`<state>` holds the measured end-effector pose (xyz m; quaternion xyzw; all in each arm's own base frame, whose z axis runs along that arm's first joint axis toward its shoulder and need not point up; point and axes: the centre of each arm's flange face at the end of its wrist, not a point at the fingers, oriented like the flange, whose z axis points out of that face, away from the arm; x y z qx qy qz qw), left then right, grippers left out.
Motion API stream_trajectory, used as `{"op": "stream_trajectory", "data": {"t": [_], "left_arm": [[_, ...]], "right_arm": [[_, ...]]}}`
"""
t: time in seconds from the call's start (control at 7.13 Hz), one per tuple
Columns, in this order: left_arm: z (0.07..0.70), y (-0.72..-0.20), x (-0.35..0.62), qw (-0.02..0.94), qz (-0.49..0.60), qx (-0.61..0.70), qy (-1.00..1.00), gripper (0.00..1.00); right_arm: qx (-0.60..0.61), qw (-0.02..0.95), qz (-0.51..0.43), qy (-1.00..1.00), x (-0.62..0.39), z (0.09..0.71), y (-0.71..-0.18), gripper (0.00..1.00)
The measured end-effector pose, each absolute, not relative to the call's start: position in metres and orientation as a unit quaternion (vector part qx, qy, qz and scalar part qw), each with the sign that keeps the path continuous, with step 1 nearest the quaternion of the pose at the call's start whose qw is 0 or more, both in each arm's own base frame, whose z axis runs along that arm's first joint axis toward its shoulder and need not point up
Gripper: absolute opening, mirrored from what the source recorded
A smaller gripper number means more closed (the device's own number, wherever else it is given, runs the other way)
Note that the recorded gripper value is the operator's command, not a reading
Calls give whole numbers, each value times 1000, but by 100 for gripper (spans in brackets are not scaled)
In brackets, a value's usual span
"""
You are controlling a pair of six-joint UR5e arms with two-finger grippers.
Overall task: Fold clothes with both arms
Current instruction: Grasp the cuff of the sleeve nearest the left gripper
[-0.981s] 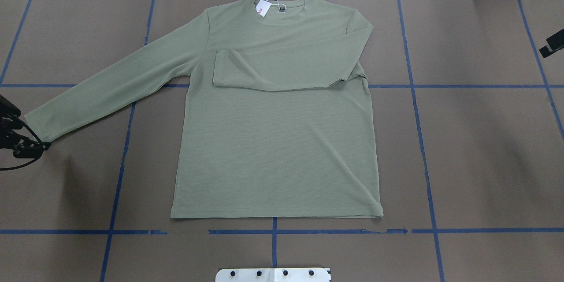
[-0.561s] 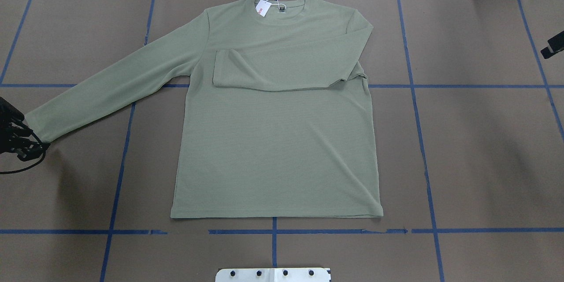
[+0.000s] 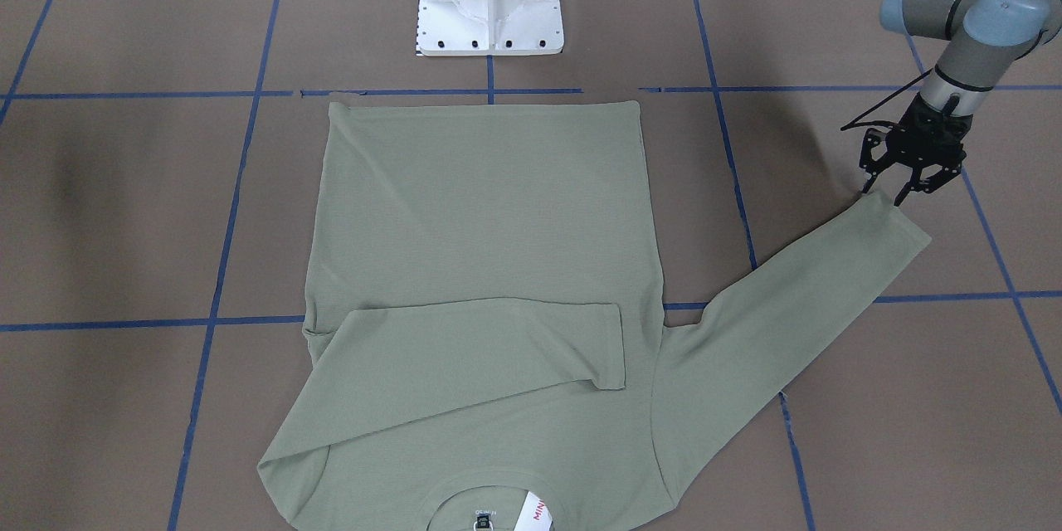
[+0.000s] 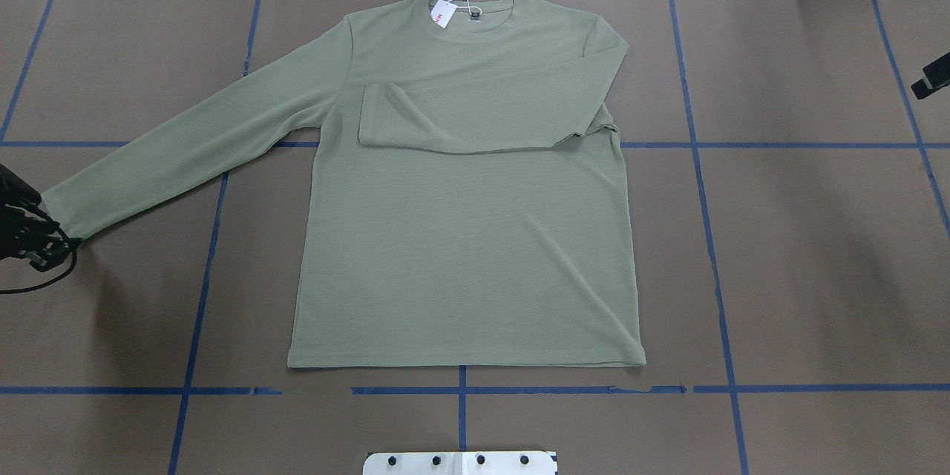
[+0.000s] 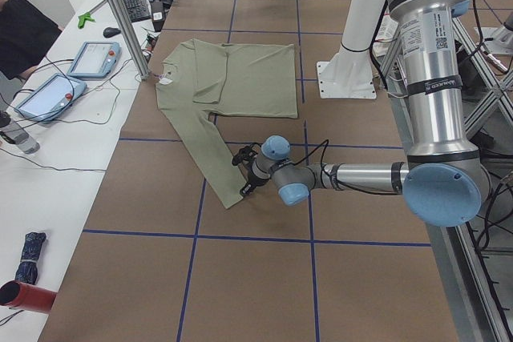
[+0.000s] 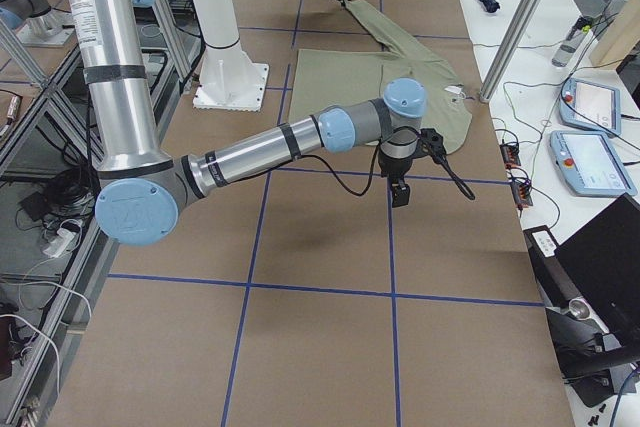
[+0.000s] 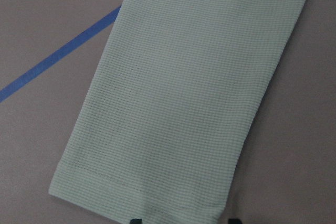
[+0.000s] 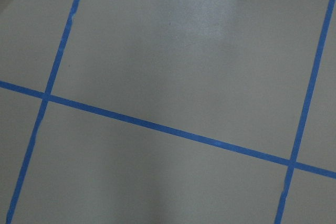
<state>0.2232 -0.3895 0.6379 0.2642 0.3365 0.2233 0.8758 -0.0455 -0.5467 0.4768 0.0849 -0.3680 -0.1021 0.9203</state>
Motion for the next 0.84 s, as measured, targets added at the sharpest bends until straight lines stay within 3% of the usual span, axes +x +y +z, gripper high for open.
{"op": "stream_trajectory", "data": {"t": [0.56, 0.84], "left_arm": [[611, -401, 228, 863, 227, 288, 347, 0], [547, -453, 216, 844, 197, 340, 366, 0]], "right_arm": [[85, 920, -104, -367, -45, 478, -547, 100], [82, 921, -107, -366, -44, 485, -543, 100]]}}
